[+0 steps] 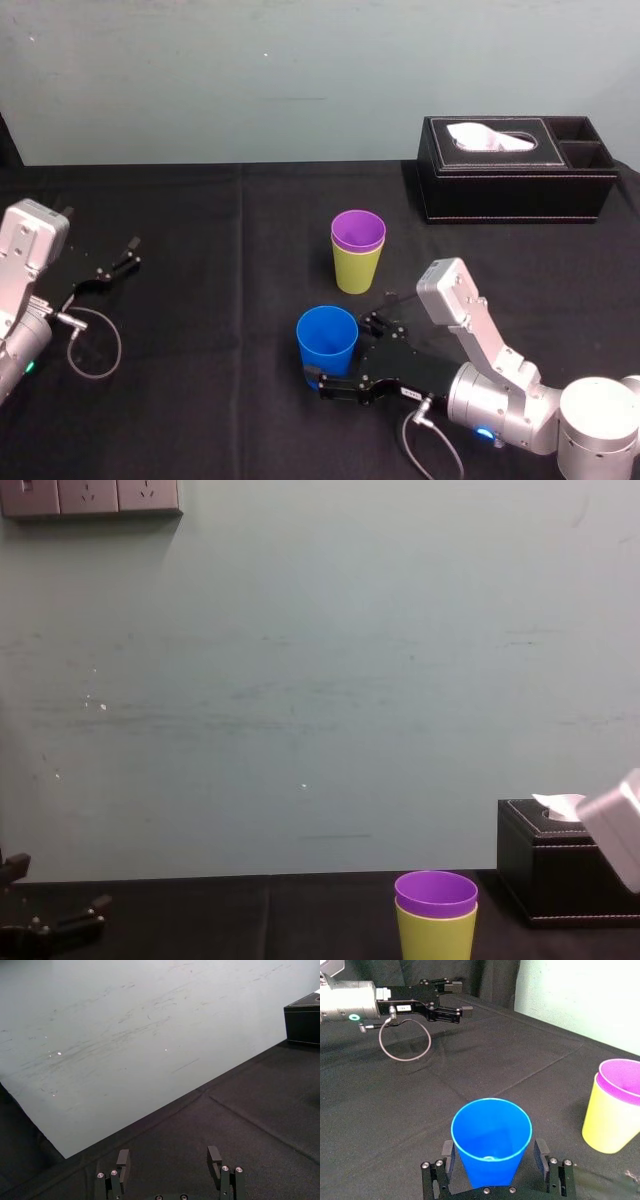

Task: Stack the three plastic cups sequentially using one hand.

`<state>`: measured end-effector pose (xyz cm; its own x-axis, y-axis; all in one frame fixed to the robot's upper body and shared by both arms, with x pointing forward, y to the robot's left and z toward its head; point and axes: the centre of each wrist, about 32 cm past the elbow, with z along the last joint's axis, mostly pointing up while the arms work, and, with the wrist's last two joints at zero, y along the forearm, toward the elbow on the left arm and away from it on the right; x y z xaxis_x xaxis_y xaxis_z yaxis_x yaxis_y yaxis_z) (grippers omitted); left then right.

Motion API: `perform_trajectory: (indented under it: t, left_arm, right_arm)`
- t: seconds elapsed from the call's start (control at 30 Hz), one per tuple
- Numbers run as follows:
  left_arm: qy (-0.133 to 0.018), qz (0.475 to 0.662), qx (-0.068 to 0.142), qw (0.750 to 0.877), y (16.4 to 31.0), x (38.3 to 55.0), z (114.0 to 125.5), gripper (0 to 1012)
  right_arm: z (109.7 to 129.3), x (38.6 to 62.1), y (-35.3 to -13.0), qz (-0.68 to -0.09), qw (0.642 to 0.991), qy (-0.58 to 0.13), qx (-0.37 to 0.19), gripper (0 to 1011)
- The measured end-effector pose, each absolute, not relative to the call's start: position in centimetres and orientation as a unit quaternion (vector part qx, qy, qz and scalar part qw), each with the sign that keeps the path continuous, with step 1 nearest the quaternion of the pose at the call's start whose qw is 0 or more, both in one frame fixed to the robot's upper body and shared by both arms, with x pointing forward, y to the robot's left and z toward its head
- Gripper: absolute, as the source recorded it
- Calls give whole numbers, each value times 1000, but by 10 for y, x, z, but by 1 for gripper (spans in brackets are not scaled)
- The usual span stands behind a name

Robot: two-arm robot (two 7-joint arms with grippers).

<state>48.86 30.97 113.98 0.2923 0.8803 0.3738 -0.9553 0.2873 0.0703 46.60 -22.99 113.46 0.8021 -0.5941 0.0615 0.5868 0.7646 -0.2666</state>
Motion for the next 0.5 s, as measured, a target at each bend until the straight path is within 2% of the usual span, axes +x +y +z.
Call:
perform_trajectory:
  t: [0.5]
  left_arm:
    - [-132, 580, 142, 791, 310, 489, 1140, 1010]
  right_arm:
    - [1137, 469, -225, -312, 940, 11, -137, 998]
